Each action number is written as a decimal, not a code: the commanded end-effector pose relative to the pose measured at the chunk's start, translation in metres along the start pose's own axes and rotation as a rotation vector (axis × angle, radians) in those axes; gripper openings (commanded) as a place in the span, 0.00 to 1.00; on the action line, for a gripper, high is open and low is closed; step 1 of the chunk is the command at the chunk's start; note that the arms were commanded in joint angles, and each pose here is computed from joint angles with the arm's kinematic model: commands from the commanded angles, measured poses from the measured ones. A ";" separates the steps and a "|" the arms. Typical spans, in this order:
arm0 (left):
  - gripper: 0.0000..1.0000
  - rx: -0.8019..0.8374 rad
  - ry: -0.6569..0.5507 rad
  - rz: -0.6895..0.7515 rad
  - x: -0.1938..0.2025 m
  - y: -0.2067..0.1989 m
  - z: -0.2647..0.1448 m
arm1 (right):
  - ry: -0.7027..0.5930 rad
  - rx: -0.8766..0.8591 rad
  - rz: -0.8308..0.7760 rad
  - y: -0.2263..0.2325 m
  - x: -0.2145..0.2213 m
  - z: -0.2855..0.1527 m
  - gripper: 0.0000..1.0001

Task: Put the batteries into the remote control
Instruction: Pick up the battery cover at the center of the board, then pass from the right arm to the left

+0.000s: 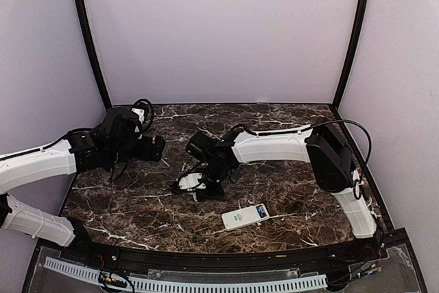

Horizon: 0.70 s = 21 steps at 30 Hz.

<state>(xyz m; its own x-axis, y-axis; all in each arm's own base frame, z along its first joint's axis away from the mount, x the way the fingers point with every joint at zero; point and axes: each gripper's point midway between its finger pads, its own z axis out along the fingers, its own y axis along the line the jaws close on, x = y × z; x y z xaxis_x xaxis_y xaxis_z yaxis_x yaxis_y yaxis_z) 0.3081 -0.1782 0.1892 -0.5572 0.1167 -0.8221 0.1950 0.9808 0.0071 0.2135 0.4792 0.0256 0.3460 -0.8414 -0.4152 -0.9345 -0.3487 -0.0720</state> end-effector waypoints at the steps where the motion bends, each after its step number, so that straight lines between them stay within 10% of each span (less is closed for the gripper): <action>1: 0.98 0.070 -0.079 0.032 -0.014 -0.006 -0.014 | -0.012 -0.084 0.083 0.025 -0.004 -0.023 0.00; 13: 0.84 0.248 -0.197 0.188 -0.017 -0.030 -0.034 | -0.247 -0.170 0.295 0.046 -0.026 -0.096 0.00; 21: 0.83 0.542 -0.307 0.581 -0.005 -0.102 -0.069 | -0.391 -0.173 0.394 0.053 -0.025 -0.148 0.00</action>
<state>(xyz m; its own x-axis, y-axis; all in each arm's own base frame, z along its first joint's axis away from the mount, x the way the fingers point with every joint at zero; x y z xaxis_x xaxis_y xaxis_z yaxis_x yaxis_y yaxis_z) 0.2659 -0.2345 0.2250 -0.2435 0.3338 -0.9107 0.6317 0.7670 0.1122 0.1725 0.4241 0.1453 -0.0368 -0.7683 -0.6391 -0.9616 -0.1469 0.2319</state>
